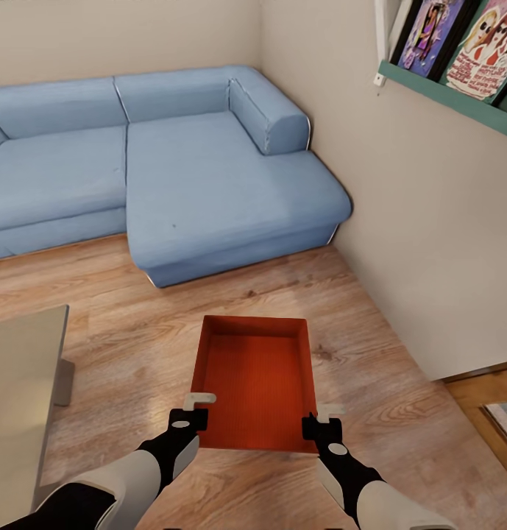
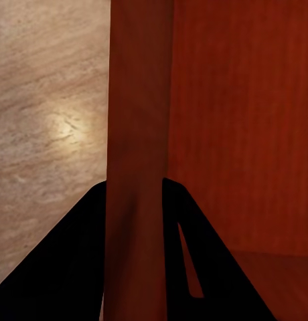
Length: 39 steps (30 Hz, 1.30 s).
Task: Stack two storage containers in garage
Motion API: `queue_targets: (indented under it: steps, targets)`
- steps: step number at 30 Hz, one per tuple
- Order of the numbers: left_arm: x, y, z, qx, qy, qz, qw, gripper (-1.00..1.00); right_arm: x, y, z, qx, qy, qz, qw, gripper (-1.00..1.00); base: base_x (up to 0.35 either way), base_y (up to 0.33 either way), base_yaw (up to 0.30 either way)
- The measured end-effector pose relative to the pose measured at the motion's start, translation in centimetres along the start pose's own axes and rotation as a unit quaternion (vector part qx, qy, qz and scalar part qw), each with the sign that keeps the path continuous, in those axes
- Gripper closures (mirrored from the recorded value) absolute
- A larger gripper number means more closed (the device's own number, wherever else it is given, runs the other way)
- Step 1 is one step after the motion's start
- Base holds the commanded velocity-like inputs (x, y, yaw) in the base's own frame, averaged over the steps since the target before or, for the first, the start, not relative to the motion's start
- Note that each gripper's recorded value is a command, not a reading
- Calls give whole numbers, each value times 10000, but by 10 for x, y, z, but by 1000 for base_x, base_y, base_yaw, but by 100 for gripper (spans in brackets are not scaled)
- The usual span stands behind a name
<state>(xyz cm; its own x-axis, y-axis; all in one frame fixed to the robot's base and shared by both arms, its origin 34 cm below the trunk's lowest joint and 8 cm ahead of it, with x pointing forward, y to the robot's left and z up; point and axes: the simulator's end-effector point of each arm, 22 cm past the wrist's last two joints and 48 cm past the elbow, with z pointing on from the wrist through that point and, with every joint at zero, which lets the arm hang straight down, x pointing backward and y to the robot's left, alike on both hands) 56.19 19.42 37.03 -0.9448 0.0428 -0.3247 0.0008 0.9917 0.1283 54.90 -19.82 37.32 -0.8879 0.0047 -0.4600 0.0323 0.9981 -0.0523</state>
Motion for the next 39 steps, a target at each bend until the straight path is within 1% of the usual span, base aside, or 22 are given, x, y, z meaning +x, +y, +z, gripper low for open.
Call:
queue_targets:
  steps: [39]
  targets:
    - [-24,11,-60,-10,-6,21,10000,100,-33,-1,-58,14,-5,18,10000,100,0,0,0]
